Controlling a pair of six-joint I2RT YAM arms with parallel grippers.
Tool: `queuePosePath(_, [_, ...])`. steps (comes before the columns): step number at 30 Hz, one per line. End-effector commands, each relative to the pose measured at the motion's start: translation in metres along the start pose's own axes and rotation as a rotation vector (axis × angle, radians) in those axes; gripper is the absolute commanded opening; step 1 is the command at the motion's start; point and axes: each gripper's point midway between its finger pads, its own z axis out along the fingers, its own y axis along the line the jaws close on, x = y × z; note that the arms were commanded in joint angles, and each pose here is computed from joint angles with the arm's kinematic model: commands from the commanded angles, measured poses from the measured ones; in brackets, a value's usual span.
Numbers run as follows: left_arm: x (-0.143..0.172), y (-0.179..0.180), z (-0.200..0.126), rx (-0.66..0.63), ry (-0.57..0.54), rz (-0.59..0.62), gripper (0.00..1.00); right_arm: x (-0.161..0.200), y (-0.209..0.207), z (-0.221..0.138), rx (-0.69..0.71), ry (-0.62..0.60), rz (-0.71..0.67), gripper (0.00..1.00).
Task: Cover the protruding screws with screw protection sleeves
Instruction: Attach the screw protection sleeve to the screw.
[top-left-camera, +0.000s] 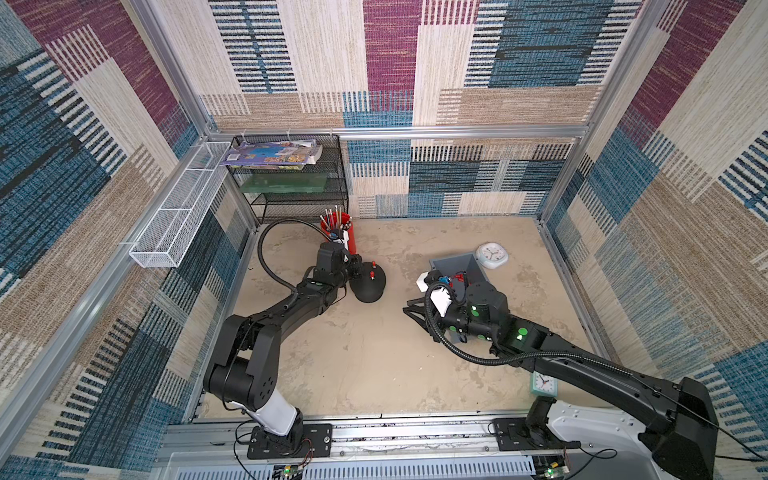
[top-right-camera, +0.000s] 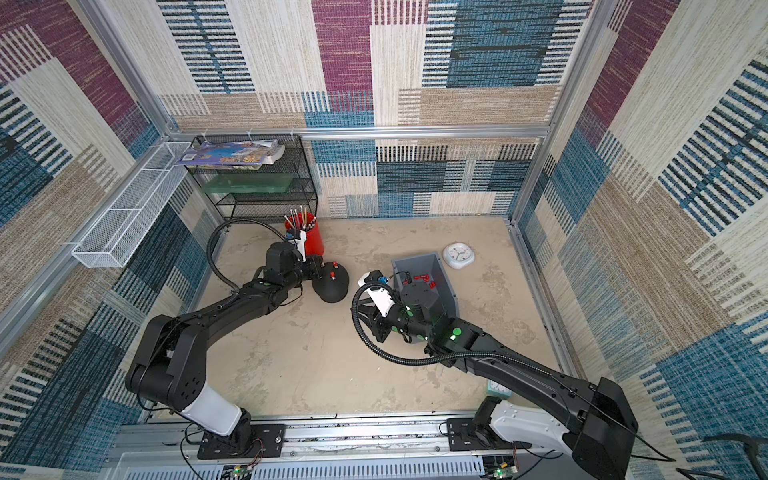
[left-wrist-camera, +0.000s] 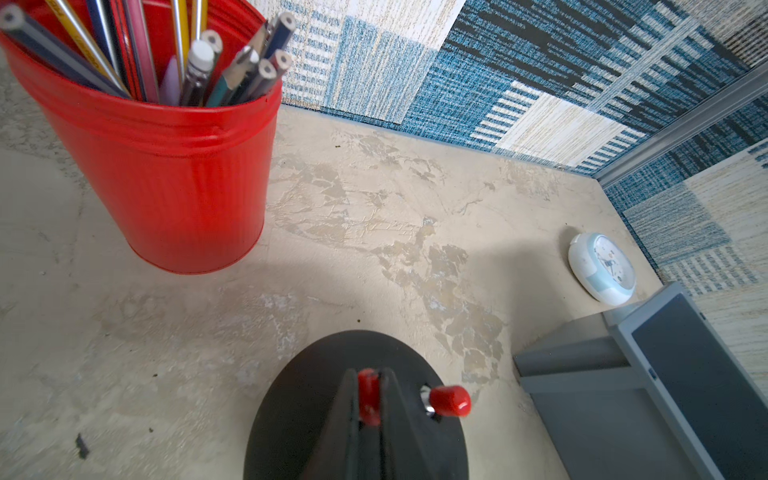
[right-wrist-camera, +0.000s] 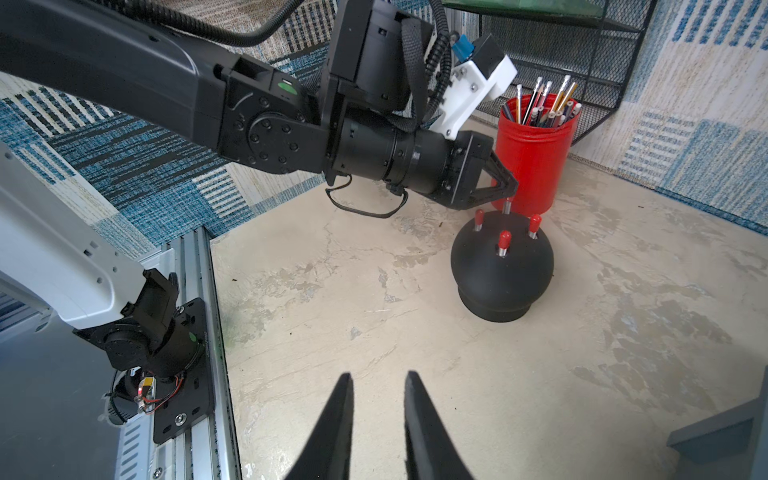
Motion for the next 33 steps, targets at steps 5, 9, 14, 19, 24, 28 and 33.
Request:
queuePosePath(5, [0.01, 0.001, 0.001, -0.025, 0.022, 0.071, 0.11, -0.003, -0.001, 0.0, 0.009, -0.006, -0.003, 0.25])
queuePosePath(9, [0.013, 0.003, 0.0, -0.05, 0.019, 0.093, 0.12, -0.003, -0.001, 0.002, 0.009, -0.003, -0.004, 0.25])
queuePosePath(14, [0.015, 0.007, -0.001, -0.072, 0.018, 0.105, 0.13, -0.002, -0.002, 0.002, 0.011, -0.004, -0.003, 0.25])
queuePosePath(19, [0.018, 0.01, -0.002, -0.091, 0.015, 0.13, 0.13, -0.003, -0.001, 0.002, 0.008, -0.005, -0.002, 0.25])
queuePosePath(24, [0.013, 0.008, -0.003, -0.089, 0.007, 0.117, 0.21, -0.003, -0.002, 0.001, 0.012, -0.006, -0.003, 0.25])
queuePosePath(28, [-0.009, 0.001, -0.016, -0.085, -0.05, 0.09, 0.41, -0.014, -0.004, -0.001, 0.032, -0.03, 0.014, 0.32])
queuePosePath(33, [-0.047, -0.005, -0.05, -0.112, -0.161, 0.099, 0.86, -0.042, -0.03, -0.008, 0.181, -0.072, 0.093, 0.5])
